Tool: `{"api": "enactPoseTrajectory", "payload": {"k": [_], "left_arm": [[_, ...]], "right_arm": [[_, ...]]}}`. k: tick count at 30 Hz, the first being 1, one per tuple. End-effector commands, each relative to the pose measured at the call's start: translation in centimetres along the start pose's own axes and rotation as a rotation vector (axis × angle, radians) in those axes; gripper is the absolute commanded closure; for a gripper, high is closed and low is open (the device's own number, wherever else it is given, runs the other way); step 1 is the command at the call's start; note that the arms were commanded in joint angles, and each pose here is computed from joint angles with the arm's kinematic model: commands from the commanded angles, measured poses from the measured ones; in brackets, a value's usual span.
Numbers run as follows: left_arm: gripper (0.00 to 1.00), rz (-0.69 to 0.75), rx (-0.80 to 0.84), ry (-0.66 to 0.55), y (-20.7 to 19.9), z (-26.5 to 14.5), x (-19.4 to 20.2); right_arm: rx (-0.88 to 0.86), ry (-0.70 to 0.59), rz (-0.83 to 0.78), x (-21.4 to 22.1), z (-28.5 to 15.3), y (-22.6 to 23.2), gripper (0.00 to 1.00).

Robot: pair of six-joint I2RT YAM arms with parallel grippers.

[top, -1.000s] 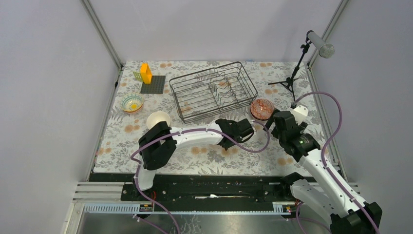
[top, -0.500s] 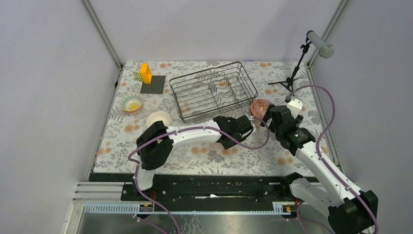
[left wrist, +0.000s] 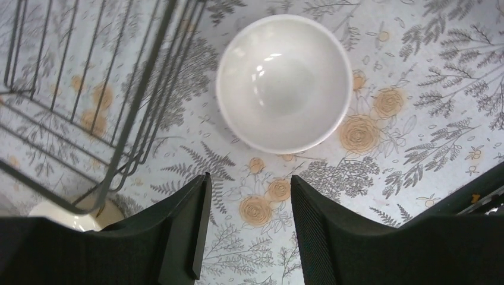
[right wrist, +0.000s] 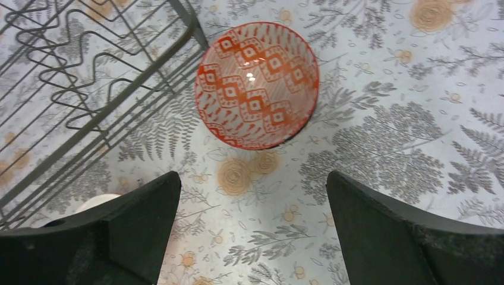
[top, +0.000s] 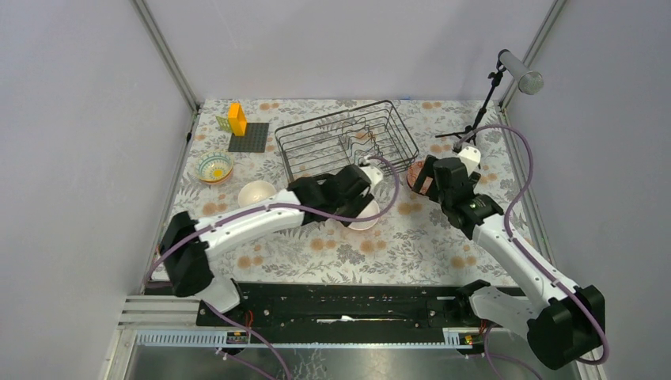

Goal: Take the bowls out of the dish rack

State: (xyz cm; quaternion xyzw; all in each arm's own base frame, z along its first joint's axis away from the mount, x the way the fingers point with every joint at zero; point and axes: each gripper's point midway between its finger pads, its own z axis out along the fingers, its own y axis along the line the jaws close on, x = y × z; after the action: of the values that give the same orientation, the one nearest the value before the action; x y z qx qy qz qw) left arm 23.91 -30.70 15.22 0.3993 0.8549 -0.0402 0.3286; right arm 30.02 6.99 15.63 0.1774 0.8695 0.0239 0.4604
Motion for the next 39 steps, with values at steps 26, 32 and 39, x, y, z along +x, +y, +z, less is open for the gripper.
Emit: {"api": "enactPoseTrajectory", "payload": {"k": [26, 32, 39], "left_arm": [[0.33, -0.664, -0.243, 0.053, 15.2, 0.7, 7.8], [0.35, -0.643, -0.198, 0.029, 15.4, 2.9, 6.4], [0.39, -0.641, -0.202, -0.001, 17.1, 5.9, 3.7]], "right_arm": [[-0.193, -0.017, -0.030, -3.5, 1.0, 6.4, 0.00], [-0.193, -0.031, -0.041, -3.9, 0.7, 6.2, 0.00], [-0.253, -0.036, -0.116, -4.1, 0.1, 6.9, 0.00]]}}
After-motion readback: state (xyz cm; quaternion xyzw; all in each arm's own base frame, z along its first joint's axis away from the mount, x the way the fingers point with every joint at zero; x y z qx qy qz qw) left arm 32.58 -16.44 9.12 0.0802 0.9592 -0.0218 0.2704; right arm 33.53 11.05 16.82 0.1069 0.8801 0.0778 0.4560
